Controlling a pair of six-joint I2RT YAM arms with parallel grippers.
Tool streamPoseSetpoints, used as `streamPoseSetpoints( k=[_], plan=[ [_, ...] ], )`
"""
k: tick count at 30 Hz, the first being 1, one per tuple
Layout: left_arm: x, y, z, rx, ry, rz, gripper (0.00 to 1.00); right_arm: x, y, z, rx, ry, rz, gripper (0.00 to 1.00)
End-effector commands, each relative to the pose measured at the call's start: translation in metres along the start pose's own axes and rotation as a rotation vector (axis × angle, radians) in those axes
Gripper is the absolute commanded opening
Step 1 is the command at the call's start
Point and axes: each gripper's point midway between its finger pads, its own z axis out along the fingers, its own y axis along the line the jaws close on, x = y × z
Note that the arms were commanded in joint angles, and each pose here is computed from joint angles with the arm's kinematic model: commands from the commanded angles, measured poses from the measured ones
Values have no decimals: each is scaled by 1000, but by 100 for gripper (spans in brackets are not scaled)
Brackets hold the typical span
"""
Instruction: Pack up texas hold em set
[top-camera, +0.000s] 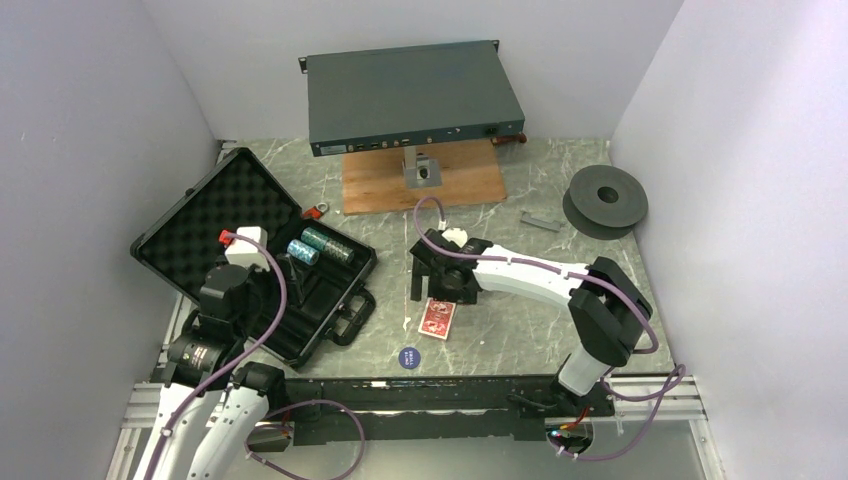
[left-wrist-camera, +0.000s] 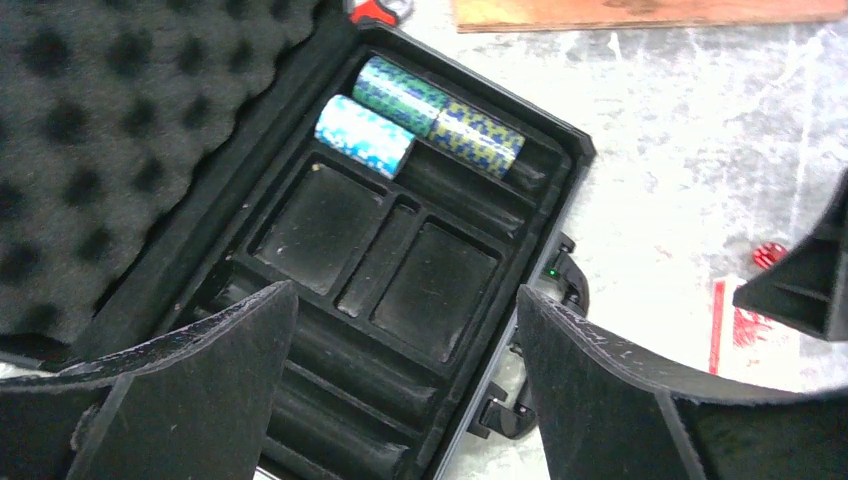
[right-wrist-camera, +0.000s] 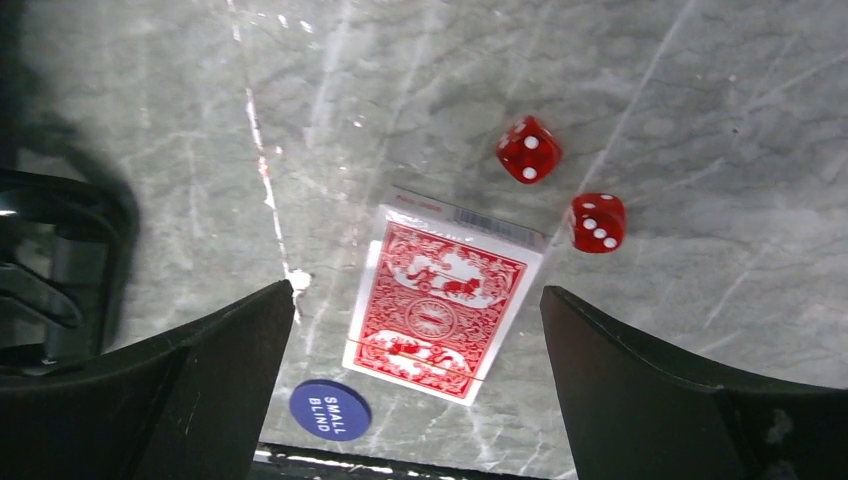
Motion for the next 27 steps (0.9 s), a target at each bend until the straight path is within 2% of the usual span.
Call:
streamPoseSetpoints(
  k=[1,3,8,12,22,27],
  plan=[
    [-7,-29,-2,174,-42,58,87,-10,-13,-9,44,-54,-7,98],
    [-9,-41,-2,242,-38,84,86,-29,-8,-20,14,-99,-45,99],
    [2,-76,7,409,92,39,80,-94,4,-57,-84,-215,-106,100],
    [15,-109,17,512,171,-26,88,-138,-5,-92,-85,-330,-118,100],
    [58,-187,38,508,366,53,85,-185,-50,-157,-67,-531,-65,100],
    [80,-215,49,365,446,51,89,-198,-72,-182,-38,-611,-28,100]
  ],
)
